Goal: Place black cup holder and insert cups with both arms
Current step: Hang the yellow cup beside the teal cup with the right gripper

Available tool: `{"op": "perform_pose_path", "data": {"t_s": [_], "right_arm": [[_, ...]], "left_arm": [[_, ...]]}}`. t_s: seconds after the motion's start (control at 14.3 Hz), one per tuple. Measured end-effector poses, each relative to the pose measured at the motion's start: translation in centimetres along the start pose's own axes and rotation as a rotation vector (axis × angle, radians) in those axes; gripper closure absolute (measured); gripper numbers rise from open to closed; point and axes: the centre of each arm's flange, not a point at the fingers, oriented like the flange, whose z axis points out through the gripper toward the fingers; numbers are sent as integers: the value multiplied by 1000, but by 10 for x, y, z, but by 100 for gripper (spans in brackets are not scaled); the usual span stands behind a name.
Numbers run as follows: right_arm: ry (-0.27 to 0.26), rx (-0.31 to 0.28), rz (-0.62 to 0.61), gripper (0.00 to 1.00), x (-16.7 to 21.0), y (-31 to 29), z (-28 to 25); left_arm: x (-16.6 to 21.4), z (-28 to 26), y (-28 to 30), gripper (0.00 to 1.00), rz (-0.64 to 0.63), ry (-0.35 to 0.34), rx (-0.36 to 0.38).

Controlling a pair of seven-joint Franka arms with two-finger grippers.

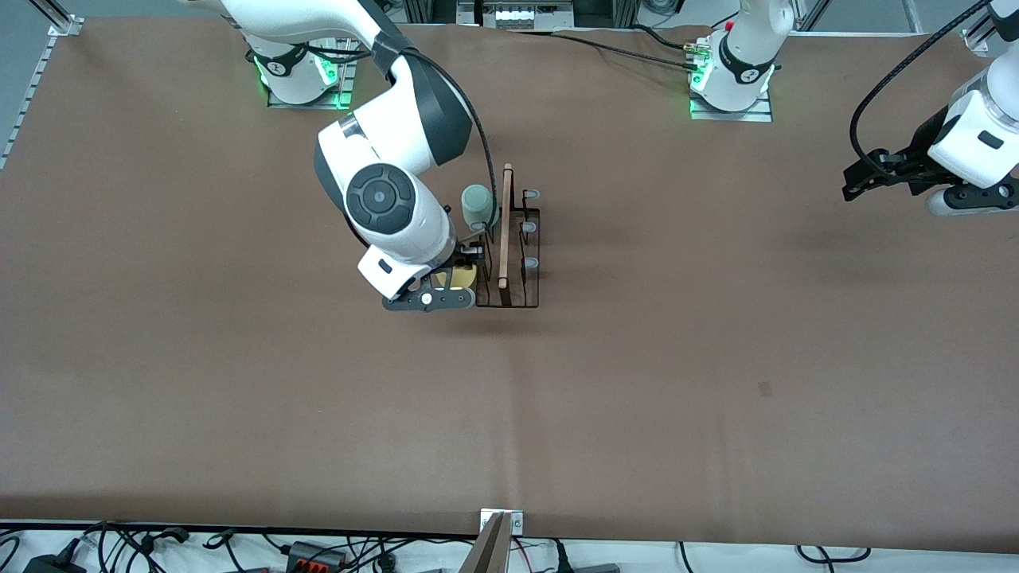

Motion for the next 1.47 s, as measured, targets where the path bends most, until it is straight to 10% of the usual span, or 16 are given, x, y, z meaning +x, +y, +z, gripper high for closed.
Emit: {"op": "perform_pose_path", "data": {"t_s": [1.47], "right_arm": [[-11,-19,-14,34,2,-21,72]], "left_arm": [[0,1,-3,0,-6,-7,0]]}}
